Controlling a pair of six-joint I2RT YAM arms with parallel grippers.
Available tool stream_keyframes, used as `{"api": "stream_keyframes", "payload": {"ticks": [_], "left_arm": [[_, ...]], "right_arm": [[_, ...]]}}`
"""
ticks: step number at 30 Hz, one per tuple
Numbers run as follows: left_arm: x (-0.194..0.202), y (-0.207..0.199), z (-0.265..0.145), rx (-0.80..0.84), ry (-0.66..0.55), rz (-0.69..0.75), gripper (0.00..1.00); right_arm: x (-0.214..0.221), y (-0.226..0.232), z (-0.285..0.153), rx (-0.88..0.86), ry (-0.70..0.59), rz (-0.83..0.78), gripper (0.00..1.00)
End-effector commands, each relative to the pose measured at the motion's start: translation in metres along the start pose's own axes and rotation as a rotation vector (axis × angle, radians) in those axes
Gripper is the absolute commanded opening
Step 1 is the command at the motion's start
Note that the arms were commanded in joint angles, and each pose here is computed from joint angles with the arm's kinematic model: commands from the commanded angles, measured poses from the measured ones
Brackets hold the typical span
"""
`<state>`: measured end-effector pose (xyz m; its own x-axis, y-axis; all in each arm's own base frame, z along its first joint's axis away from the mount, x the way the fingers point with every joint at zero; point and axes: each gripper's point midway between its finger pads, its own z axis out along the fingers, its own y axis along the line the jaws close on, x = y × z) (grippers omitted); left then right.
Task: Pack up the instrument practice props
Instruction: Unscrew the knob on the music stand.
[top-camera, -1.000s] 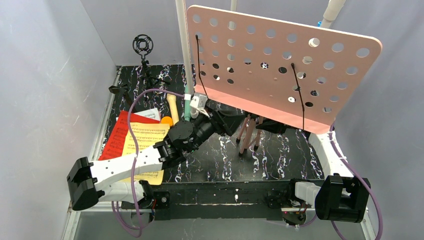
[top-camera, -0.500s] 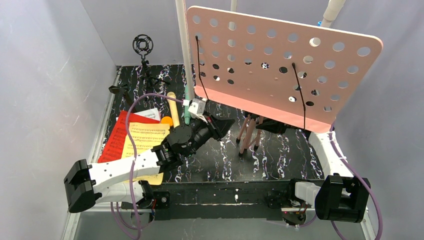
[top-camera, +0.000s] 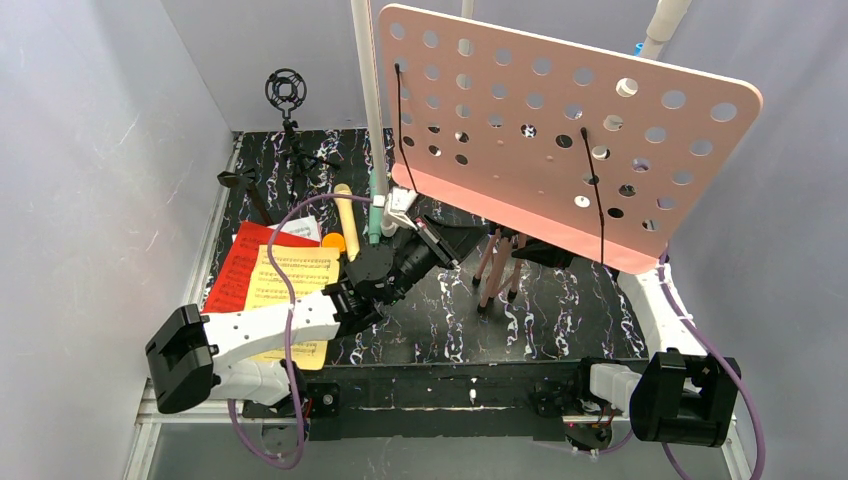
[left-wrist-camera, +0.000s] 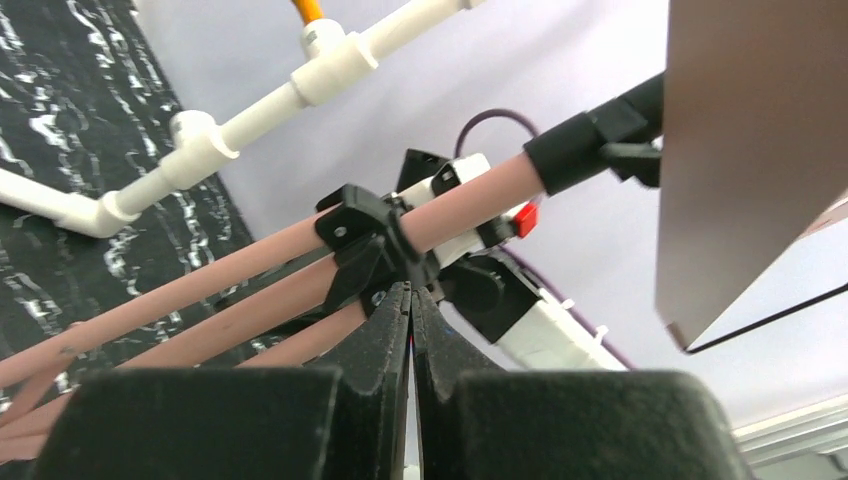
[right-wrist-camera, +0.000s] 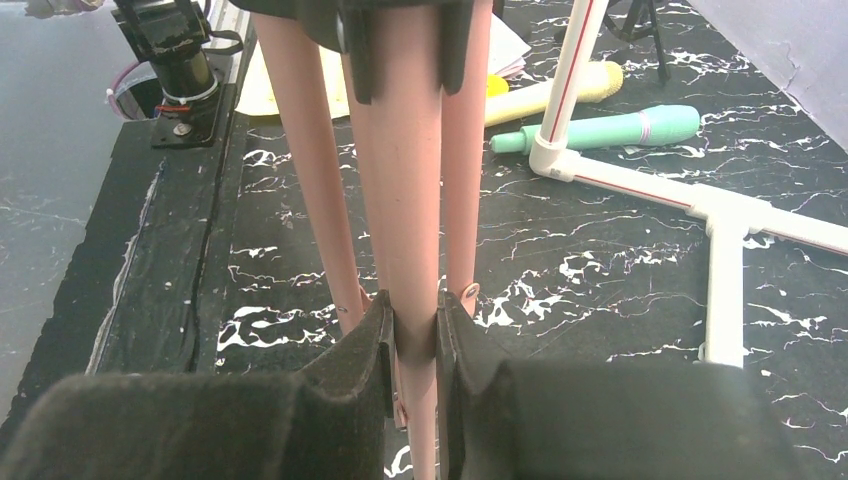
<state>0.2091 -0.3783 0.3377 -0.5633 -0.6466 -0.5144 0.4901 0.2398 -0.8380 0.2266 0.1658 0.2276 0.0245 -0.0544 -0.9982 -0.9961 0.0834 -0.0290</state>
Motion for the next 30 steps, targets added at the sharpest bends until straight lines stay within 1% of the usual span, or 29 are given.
{"api": "stream_keyframes", "payload": {"ticks": [1, 4, 10, 14, 18, 20, 25, 30], "left_arm": [[-0.024, -0.036, 0.012, 0.114, -0.067, -0.168, 0.0], [-0.02, -0.034, 0.02, 0.118, -0.055, -0.217, 0.0], [-0.019, -0.031, 0.03, 0.113, -0.064, -0.26, 0.0], [-0.027, -0.017, 0.031, 0.061, -0.126, -0.274, 0.0], [-0.035, 0.009, 0.026, -0.022, -0.213, -0.339, 0.0], [-0.035, 0.019, 0.025, -0.051, -0.228, -0.362, 0.0], [-0.026, 0.027, 0.027, -0.073, -0.205, -0.369, 0.0], [-0.017, 0.029, 0.03, -0.066, -0.158, -0.368, 0.0]], "right_arm": [[0.005, 0.015, 0.001, -0.021, -0.011, 0.118, 0.01], [0.004, 0.015, 0.001, -0.021, -0.011, 0.117, 0.01], [0.005, 0.015, 0.001, -0.019, -0.009, 0.117, 0.01], [0.005, 0.015, 0.001, -0.018, -0.009, 0.117, 0.01], [0.006, 0.015, 0.001, -0.018, -0.008, 0.119, 0.01], [0.006, 0.015, 0.001, -0.017, -0.008, 0.118, 0.01], [0.006, 0.015, 0.001, -0.017, -0.007, 0.119, 0.01], [0.006, 0.015, 0.001, -0.016, -0.007, 0.119, 0.01]]}}
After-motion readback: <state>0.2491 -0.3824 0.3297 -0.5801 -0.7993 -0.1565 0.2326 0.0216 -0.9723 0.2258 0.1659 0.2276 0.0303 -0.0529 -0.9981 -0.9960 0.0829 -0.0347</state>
